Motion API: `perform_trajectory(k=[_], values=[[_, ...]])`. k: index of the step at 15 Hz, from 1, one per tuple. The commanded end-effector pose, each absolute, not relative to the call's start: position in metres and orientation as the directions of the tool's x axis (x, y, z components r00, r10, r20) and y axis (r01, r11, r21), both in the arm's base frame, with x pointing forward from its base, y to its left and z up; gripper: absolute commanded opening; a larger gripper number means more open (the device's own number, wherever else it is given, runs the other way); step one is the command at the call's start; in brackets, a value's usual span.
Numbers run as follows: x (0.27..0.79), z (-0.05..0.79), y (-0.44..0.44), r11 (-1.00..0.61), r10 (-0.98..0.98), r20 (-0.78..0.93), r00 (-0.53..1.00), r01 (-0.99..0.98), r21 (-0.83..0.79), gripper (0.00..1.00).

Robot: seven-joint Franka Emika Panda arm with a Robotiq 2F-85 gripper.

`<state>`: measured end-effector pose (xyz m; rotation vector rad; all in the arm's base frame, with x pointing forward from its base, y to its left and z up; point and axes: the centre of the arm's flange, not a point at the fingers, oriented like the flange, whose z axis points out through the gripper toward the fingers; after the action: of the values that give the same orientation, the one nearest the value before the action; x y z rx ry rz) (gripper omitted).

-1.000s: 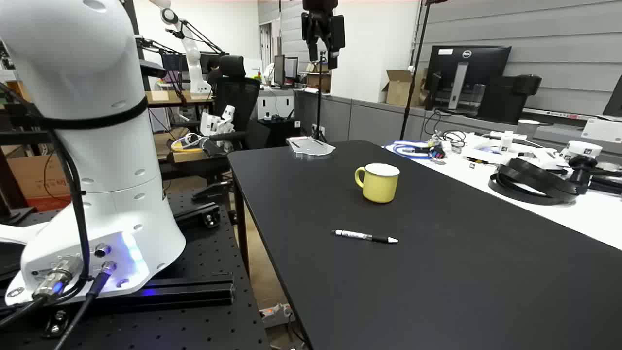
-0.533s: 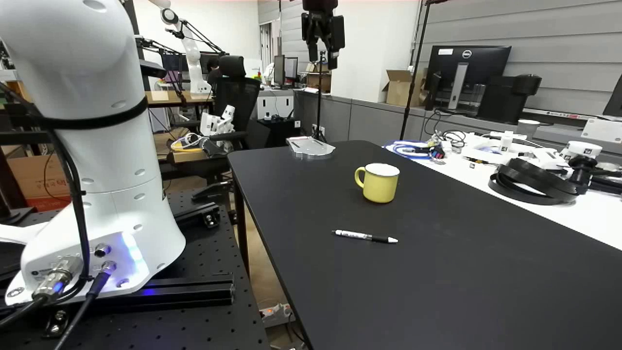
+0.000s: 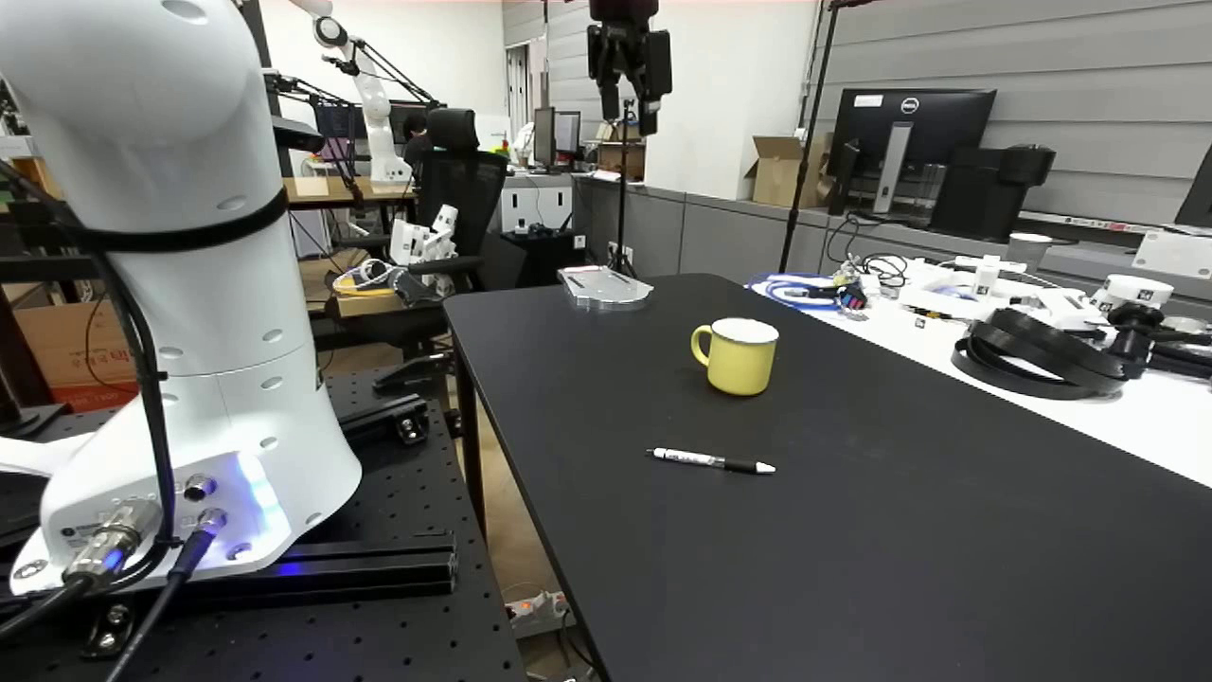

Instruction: Put the pen in the cup

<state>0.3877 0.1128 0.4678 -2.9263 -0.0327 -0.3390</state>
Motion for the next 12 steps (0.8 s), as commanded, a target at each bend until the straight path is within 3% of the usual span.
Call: perform_trajectory(k=[1,5,12], values=[[0.388,0.468,0.113,-0.981,0.000,0.229,0.974,0.044,-0.190,1.00],[0.391,0.468,0.111,-0.982,-0.012,0.238,0.971,0.033,-0.184,1.00],[0.447,0.460,0.048,-0.966,-0.224,0.308,0.925,-0.170,-0.193,1.00]])
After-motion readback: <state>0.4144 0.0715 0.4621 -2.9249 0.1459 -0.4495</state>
